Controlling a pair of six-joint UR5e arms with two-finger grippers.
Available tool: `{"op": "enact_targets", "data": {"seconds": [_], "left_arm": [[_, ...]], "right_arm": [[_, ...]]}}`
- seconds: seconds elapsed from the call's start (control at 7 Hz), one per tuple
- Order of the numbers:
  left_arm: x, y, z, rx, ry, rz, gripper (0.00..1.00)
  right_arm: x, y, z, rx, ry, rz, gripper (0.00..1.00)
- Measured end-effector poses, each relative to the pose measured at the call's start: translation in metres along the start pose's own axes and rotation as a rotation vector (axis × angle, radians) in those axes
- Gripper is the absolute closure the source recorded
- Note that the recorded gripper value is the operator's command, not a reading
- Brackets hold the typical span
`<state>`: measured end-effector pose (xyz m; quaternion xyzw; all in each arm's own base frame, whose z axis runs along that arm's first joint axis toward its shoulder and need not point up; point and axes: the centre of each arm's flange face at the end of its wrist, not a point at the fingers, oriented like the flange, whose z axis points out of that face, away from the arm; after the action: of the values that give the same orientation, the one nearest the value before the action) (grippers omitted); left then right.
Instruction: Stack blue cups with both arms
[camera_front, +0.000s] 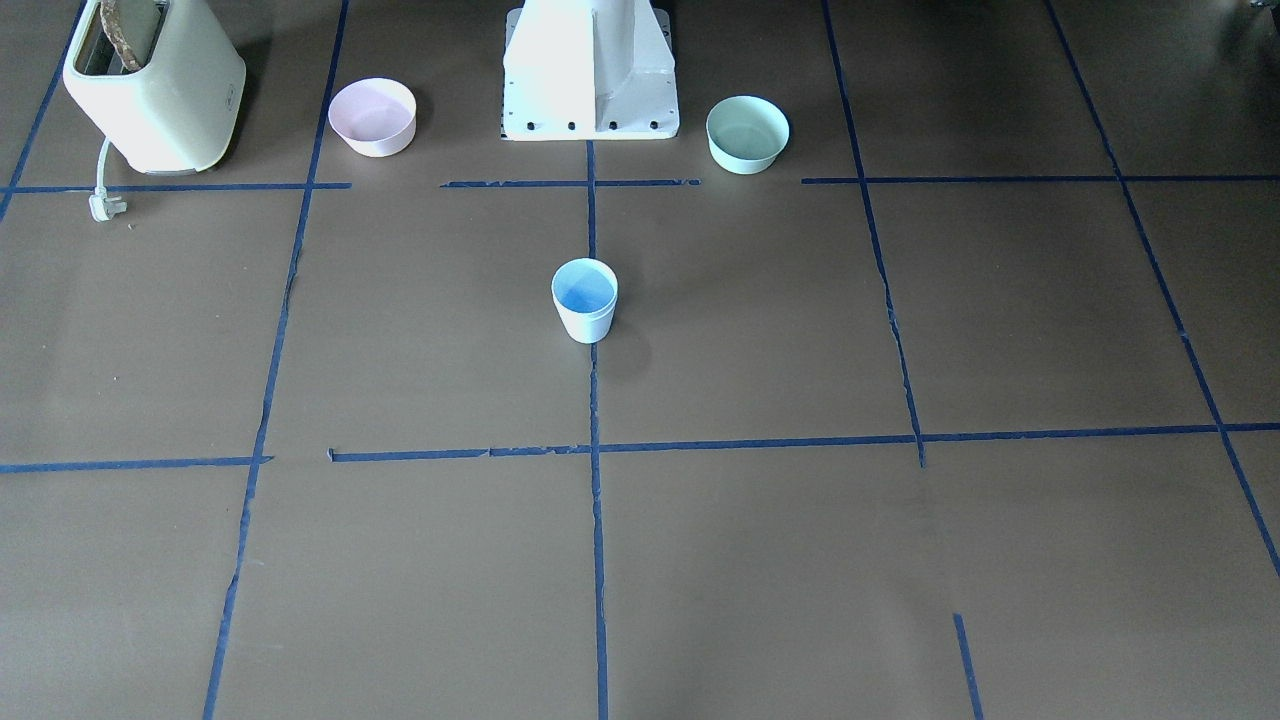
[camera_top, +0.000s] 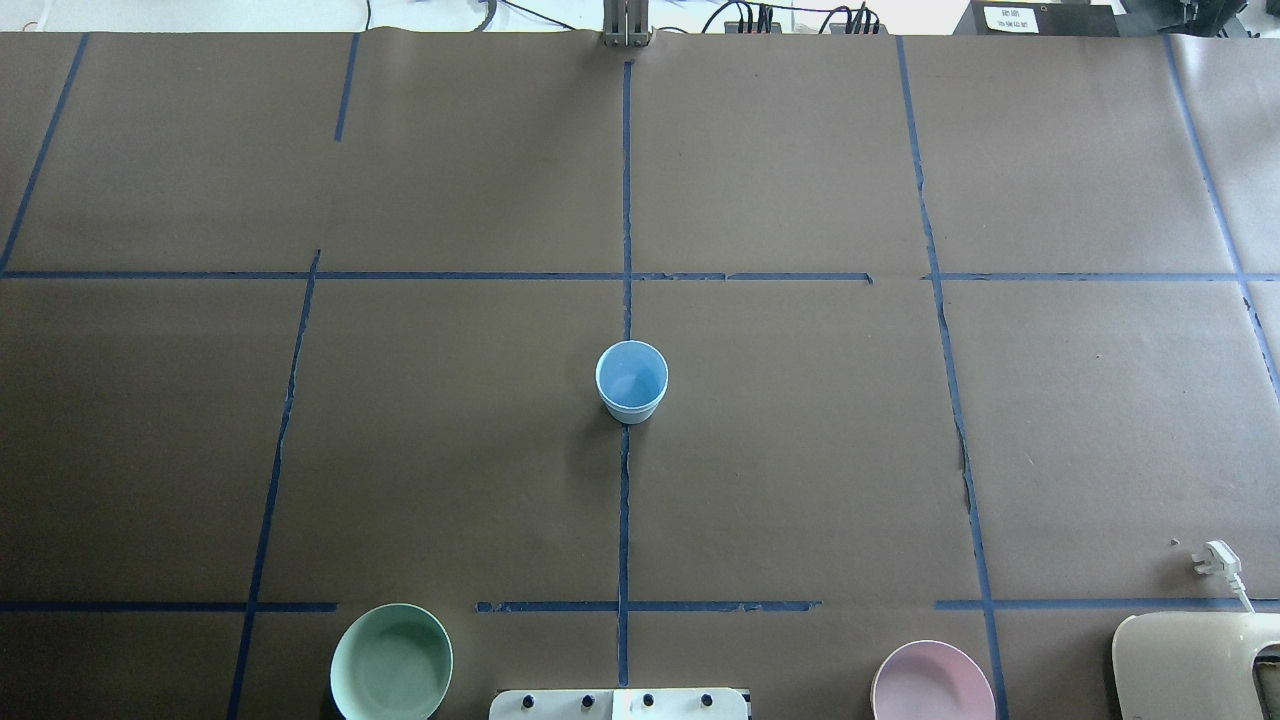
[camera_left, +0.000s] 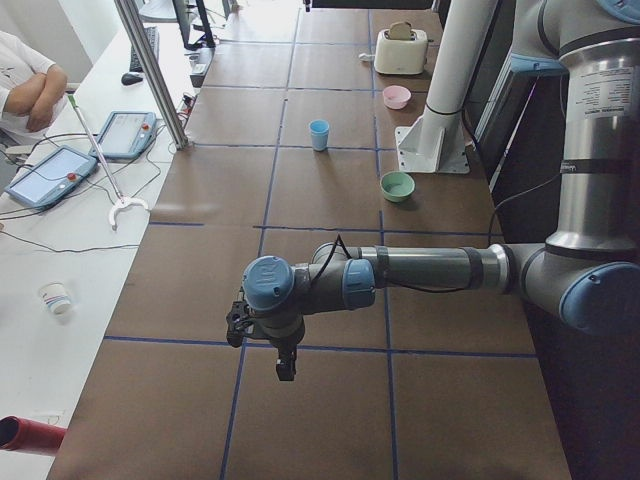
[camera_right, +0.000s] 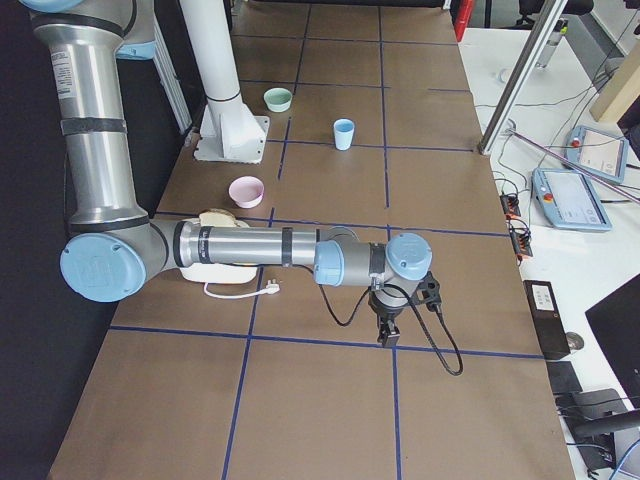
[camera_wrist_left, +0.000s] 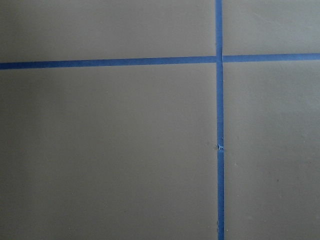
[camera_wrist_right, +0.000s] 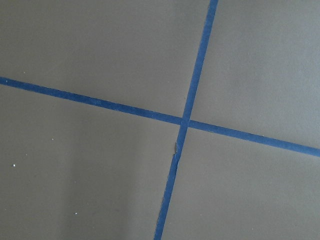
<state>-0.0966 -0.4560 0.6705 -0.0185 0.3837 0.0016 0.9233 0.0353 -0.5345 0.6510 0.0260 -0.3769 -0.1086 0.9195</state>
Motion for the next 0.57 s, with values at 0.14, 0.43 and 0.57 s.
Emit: {"op": "enact_targets", "data": {"seconds": [0.14,0.43,0.57], "left_arm": [[0.004,0.000,-0.004,0.012,0.000,0.007,0.00],[0.015,-0.001,-0.015,0.035,-0.004,0.033,0.00],[0.016,-0.002,-0.015,0.035,-0.005,0.035,0.00]], "right_arm": [[0.002,0.002,0.001,0.003,-0.001,0.000,0.00],[-0.001,0.002,-0.004,0.018,-0.002,-0.004,0.00],[-0.004,0.001,-0.008,0.026,-0.003,-0.010,0.00]]}}
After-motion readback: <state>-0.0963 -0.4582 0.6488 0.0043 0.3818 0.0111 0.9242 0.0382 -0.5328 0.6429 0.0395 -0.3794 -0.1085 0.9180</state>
